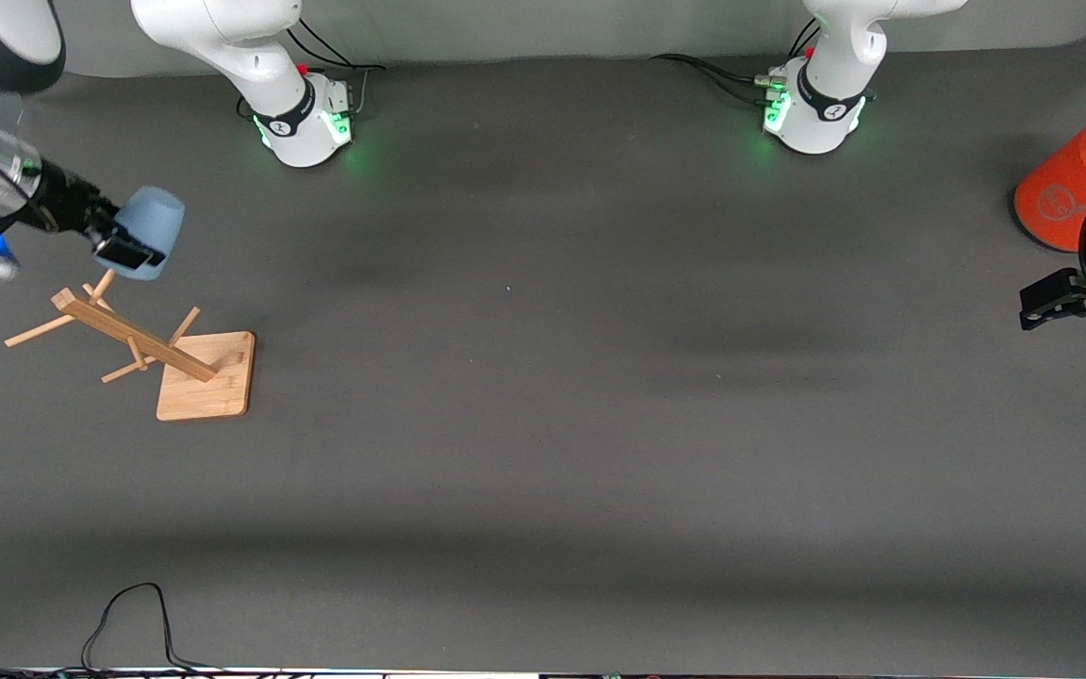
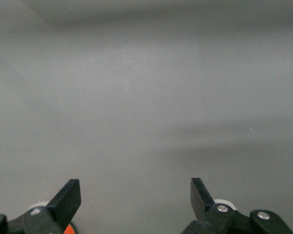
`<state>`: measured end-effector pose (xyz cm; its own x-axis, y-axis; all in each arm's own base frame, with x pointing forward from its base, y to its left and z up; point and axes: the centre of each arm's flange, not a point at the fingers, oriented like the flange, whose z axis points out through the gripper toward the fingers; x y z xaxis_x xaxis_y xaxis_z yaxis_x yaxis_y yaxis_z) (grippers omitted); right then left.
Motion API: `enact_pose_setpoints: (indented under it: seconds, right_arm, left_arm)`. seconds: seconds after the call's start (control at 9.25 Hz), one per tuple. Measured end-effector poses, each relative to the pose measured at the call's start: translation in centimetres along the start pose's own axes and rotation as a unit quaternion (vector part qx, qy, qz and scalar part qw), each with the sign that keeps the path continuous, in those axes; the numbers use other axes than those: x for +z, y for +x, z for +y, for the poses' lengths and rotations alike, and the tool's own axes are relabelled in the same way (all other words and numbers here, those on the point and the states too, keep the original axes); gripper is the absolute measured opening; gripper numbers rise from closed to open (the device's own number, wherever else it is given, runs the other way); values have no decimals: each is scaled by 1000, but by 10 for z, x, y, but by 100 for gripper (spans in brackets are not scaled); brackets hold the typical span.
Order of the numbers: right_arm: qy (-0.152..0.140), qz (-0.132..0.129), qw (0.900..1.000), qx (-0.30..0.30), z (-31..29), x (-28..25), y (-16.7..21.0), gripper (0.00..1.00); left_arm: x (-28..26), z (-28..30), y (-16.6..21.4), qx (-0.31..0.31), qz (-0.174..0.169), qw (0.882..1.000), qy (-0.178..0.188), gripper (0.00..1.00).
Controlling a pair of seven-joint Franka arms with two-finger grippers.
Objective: Rotate and upright cup with both arms
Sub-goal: 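Carry the blue cup to mid-table and lower it with the right gripper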
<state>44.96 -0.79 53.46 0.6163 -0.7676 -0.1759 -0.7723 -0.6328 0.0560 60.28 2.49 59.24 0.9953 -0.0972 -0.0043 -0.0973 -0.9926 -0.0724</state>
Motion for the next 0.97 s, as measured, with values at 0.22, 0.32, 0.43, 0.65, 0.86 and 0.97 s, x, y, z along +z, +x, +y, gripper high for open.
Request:
enact_pose_setpoints:
  seconds: [0.22, 0.32, 0.43, 0.65, 0.86, 0.97]
  right_arm:
    - [0, -5, 999, 39, -23, -7, -53, 81]
    - [0, -11, 998, 64, -43, -4, -87, 81]
    - [1, -8, 996, 86, -65, 1, -123, 81]
    - [10, 9, 991, 136, -120, 16, -199, 81]
    - [3, 32, 983, 182, -188, 49, -271, 81]
    - [-1, 47, 977, 207, -224, 71, -301, 81]
  left_arm:
    - [0, 0, 0, 0, 0, 1000, 0, 100]
    - [0, 0, 0, 0, 0, 1000, 0, 100]
    - [0, 0, 0, 0, 0, 1000, 0, 100]
    - [0, -1, 0, -1, -1, 1000, 0, 100]
    - [1, -1, 0, 0, -1, 1000, 0, 100]
    - [1, -1, 0, 0, -1, 1000, 0, 100]
